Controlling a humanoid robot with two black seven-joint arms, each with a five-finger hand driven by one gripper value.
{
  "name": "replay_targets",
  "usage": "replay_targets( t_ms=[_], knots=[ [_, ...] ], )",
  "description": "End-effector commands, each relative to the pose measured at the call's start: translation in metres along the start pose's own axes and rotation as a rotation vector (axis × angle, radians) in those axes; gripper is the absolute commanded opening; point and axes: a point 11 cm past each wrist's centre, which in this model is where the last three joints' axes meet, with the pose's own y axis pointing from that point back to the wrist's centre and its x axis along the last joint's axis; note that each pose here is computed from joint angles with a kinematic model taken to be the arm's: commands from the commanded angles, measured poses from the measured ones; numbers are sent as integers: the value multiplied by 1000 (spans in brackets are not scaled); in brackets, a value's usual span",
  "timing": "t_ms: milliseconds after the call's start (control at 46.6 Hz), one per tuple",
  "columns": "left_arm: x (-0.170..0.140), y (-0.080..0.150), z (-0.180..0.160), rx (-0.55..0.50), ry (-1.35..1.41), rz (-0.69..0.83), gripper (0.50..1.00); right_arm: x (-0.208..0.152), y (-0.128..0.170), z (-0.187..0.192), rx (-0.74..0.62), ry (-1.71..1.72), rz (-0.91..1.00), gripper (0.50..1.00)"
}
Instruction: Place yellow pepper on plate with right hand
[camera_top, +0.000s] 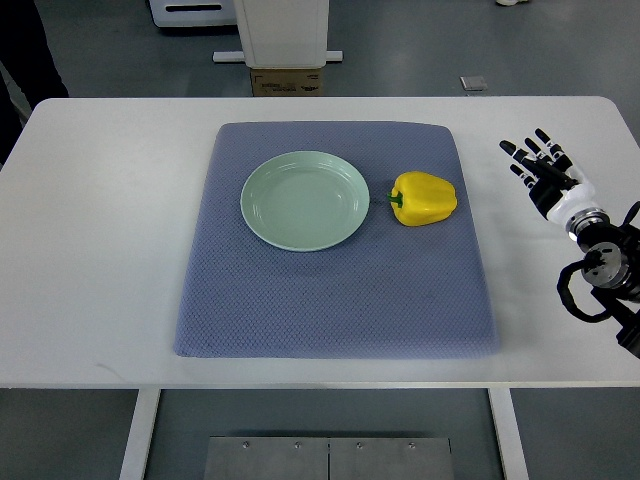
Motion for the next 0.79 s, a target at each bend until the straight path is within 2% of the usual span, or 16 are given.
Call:
replay_targets(
  t_ms=[0,343,622,772],
  knots=[
    [0,0,0,0,-1,0,1000,0,0,0,-1,0,0,1000],
    [0,0,0,0,-1,0,1000,4,-2,-5,12,7,19,1000],
    [0,0,0,0,-1,0,1000,-10,-12,-25,53,14,5,1000],
    [0,0,0,0,-1,0,1000,0,-10,-20,53,18,34,1000]
  ],
)
